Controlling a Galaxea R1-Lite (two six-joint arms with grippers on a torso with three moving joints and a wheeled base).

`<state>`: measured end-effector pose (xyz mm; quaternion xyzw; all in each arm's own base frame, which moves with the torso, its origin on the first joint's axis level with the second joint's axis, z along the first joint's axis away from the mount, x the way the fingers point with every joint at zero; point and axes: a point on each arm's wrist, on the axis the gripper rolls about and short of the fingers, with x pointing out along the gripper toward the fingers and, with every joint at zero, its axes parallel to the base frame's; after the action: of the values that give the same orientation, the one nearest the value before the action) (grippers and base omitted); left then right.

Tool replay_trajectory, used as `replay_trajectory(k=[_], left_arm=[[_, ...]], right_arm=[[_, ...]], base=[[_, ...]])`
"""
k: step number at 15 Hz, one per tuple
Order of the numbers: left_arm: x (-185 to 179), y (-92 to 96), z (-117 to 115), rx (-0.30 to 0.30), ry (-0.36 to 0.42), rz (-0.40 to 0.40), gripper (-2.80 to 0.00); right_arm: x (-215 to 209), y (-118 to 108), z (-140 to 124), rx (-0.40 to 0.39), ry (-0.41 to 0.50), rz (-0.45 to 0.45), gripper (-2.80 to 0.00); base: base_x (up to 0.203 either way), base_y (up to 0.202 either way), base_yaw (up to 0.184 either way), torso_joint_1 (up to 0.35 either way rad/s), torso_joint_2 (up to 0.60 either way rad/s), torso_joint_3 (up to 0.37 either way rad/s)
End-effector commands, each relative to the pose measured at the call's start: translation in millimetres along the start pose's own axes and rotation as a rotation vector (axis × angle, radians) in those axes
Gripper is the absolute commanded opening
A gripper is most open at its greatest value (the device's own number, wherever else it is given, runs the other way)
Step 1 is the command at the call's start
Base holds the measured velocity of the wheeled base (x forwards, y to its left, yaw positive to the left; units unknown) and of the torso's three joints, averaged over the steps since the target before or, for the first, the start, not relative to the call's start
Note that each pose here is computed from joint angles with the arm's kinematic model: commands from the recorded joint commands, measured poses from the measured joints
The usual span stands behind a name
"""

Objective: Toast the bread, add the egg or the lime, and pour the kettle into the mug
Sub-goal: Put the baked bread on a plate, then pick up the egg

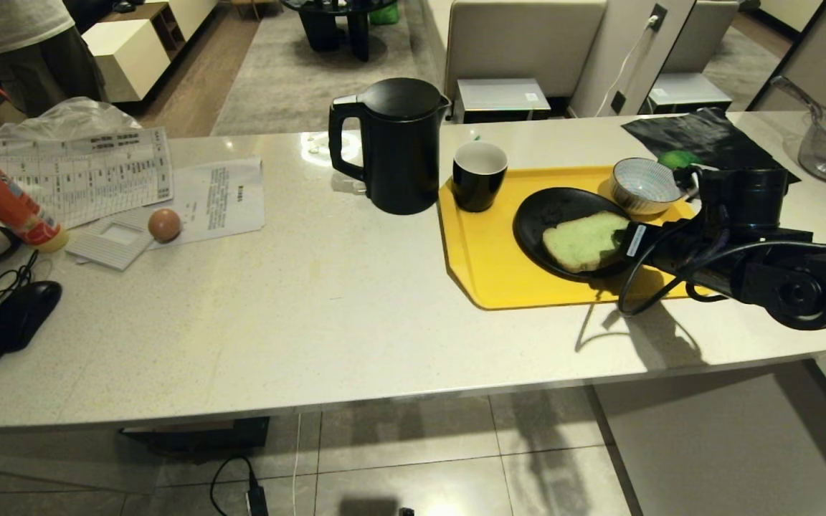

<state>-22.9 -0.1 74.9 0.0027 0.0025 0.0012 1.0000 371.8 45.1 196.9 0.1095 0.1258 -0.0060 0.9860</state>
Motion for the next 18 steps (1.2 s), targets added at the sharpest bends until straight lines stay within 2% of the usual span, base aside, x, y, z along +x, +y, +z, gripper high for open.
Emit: replay_trajectory(k=[1,6,8,11,13,15,18], left_arm=[[0.1,0.0,0.0,0.001,0.001,0.001,-2.8],[0.1,0.0,0.0,0.001,0.001,0.001,-2.8],[0.1,0.0,0.0,0.001,0.001,0.001,-2.8],[0.1,0.0,0.0,0.001,0.001,0.0,-2.8],[0.1,0.0,0.0,0.001,0.001,0.001,-2.8],[0.1,0.0,0.0,0.001,0.001,0.0,-2.8],[0.1,0.0,0.0,0.001,0.001,0.0,-2.8]], right_arm=[[-6.9,-0.4,0.7,0.001,-0.007,0.005,0.0],[-12.8,1.4,8.7,-0.033,-0.039,0.006,0.0],[-13.8,2.0,14.4,-0.052,-0.092,0.004,0.0],[-20.1,2.2,24.9,-0.087,-0.17,-0.059,0.0],[-40.2,3.0,37.3,-0.105,-0.211,-0.056,0.0],[-72.9,3.3,52.5,-0.167,-0.253,-0.055,0.0],[-124.7,2.4,68.4,-0.198,-0.244,-0.025,0.0]], base=[[0.0,0.0,0.0,0.0,0.0,0.0],[0.0,0.0,0.0,0.0,0.0,0.0],[0.0,0.0,0.0,0.0,0.0,0.0],[0.0,0.0,0.0,0.0,0.0,0.0],[0.0,0.0,0.0,0.0,0.0,0.0],[0.0,0.0,0.0,0.0,0.0,0.0],[0.0,0.0,0.0,0.0,0.0,0.0]])
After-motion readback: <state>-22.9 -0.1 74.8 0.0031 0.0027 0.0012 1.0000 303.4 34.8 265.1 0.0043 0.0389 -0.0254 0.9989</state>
